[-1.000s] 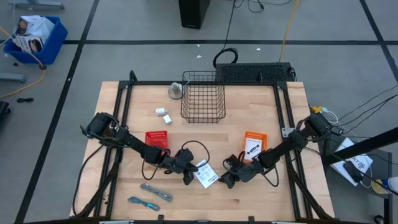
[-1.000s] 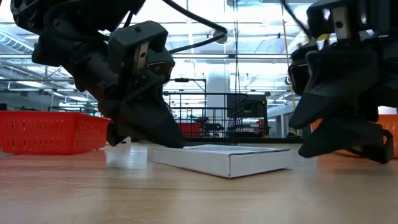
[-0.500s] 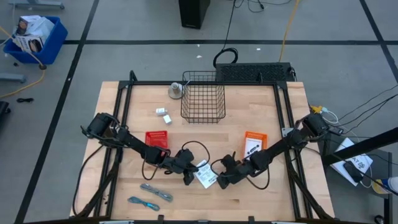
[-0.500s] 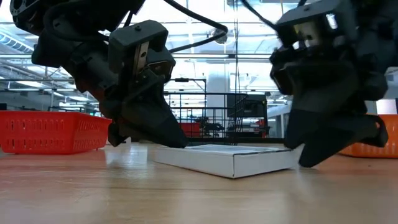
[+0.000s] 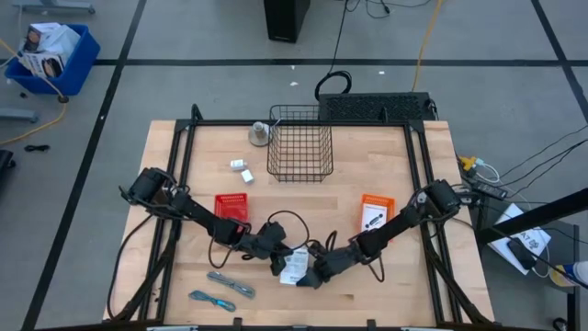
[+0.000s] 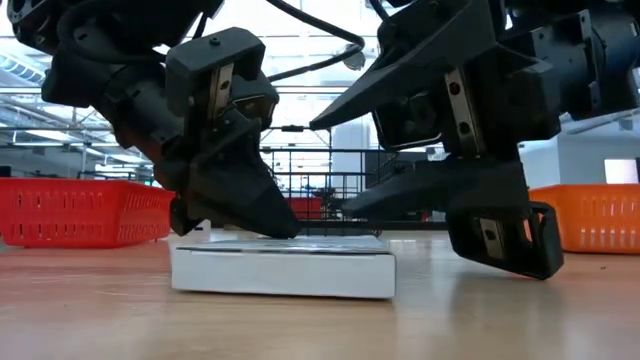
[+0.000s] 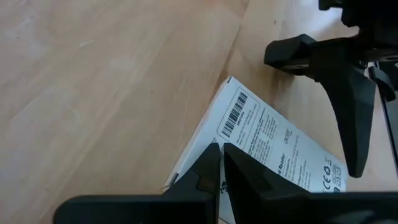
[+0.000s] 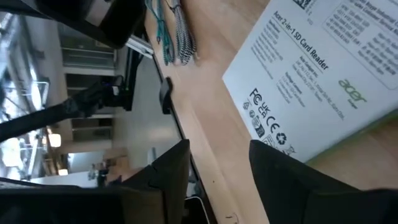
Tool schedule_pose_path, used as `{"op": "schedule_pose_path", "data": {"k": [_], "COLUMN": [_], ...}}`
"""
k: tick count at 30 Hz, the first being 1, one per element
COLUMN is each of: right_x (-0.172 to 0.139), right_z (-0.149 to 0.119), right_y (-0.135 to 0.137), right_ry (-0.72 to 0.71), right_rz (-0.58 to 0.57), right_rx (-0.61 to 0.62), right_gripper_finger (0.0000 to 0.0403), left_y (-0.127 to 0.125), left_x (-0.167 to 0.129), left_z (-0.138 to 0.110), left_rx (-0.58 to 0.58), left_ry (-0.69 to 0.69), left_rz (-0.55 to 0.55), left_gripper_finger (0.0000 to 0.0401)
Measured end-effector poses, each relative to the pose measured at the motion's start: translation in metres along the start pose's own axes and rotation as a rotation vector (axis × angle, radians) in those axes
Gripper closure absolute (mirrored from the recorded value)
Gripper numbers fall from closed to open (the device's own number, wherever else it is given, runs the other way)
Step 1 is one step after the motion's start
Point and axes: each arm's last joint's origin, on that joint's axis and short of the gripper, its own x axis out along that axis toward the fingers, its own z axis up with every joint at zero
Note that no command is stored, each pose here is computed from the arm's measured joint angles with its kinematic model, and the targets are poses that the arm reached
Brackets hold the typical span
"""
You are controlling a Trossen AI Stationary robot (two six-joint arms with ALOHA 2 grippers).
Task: Pick and place items into bin
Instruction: Put the card reader box into the orange bin
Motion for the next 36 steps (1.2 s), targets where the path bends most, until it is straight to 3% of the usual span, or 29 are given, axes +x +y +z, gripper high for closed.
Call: {"op": "schedule_pose_path", "data": {"k": [7,11,17,20,23,28,36], "right_x": [-0.002,-0.003,-0.006,-0.012,-0.02,-0.036,-0.035], "right_z": [-0.003,-0.007,-0.012,-0.011,-0.01,-0.005,0.011], "right_y": [-0.001,-0.004,-0.001,0.0,0.002,0.003,0.0], "right_ry": [0.012,0.026,0.04,0.047,0.048,-0.007,0.0], "right_rz": [-0.035,-0.064,-0.079,-0.125,-0.188,-0.304,-0.316], "right_rx": [-0.027,-0.041,-0.045,-0.051,-0.057,-0.082,-0.09], "right_gripper_finger": [0.0243,0.0243,0.0243,0.0243,0.0243,0.0243,0.0243], "left_y": [-0.015,-0.039,-0.051,-0.049,-0.037,-0.031,-0.019], "left_x": [-0.018,-0.045,-0.063,-0.055,-0.042,-0.027,-0.005], "left_z": [0.008,0.018,0.007,0.001,-0.009,-0.014,-0.019], "left_rx": [0.074,0.119,0.117,0.088,0.068,0.047,-0.009], "left_ry": [-0.053,-0.128,-0.066,-0.029,0.029,0.038,0.053], "left_rz": [-0.054,-0.158,-0.205,-0.189,-0.104,-0.087,-0.072], "left_gripper_finger": [0.0371,0.0371,0.0371,0.0371,0.0371,0.0371,0.0371]}}
